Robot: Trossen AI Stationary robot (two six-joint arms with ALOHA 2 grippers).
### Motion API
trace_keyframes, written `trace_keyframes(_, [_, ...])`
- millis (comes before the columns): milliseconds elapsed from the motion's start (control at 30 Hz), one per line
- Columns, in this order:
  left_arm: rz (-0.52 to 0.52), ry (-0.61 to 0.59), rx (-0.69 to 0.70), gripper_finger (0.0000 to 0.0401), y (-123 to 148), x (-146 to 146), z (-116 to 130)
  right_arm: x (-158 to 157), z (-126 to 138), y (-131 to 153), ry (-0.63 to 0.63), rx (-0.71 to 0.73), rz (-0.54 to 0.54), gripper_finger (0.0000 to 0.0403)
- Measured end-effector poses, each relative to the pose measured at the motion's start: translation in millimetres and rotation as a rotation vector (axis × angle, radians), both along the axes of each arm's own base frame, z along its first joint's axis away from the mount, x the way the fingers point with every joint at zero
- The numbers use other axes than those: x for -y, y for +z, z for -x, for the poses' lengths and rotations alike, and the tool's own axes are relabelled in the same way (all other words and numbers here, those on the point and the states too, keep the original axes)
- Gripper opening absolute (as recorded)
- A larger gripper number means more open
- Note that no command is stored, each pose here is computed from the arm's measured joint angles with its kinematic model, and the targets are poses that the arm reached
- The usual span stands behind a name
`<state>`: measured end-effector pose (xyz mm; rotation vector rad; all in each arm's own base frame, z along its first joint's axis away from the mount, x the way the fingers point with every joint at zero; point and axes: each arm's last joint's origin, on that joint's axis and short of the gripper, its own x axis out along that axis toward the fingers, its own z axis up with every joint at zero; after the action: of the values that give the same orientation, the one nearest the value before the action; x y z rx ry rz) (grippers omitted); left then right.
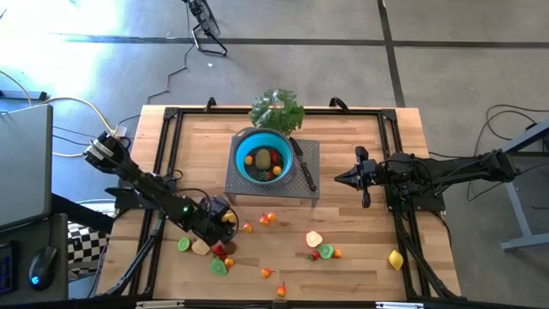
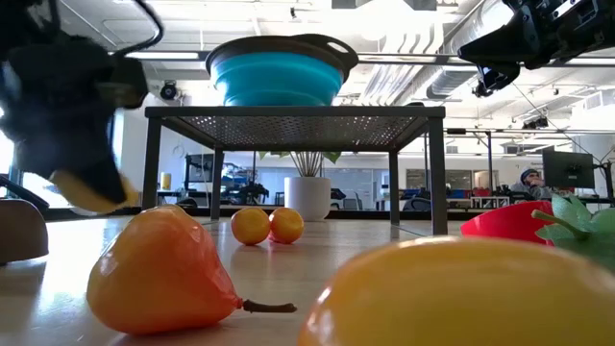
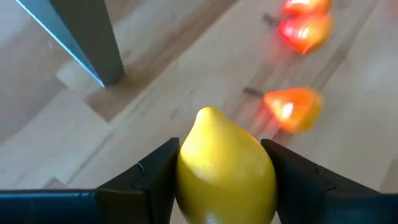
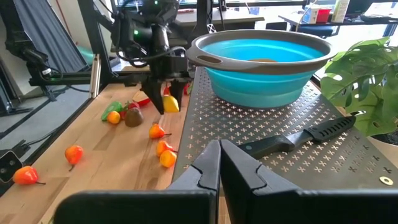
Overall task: Pick & Place Fruit
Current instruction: Put the lemon into the blue strainer bowl on the shelf
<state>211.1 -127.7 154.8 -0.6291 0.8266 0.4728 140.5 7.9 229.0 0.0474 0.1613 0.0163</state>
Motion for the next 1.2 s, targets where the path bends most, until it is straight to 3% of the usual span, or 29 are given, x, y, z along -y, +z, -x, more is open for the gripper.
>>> trace_keyframes(333, [-0.086, -0.079, 0.072, 0.0198, 52.0, 12.4, -21.6, -0.1, 0.0, 0.0, 0.003, 0.0, -0.001, 0.0003])
trace_keyframes(667, [-0.345, -0.159, 0.21, 0.0198, 166.5, 12.3, -47.7, -0.1, 0.0, -0.1, 0.004, -0.001, 0.0, 0.0003])
trace_keyframes(800, [-0.467, -0.216, 0.23, 0.0198, 200.3, -4.7, -58.1, -0.1, 0.0, -0.1, 0.003, -0.001, 0.0, 0.0003])
trace_keyframes(933, [-0.55, -0.23, 0.208, 0.0198, 215.7, -34.4, -70.6, -0.1, 0.0, -0.1, 0.003, 0.0, 0.0, 0.0003])
trace_keyframes(1200, [-0.511, -0.142, 0.129, 0.0198, 213.2, -108.5, -88.6, -0.1, 0.0, 0.0, 0.003, 0.0, 0.0, 0.0003])
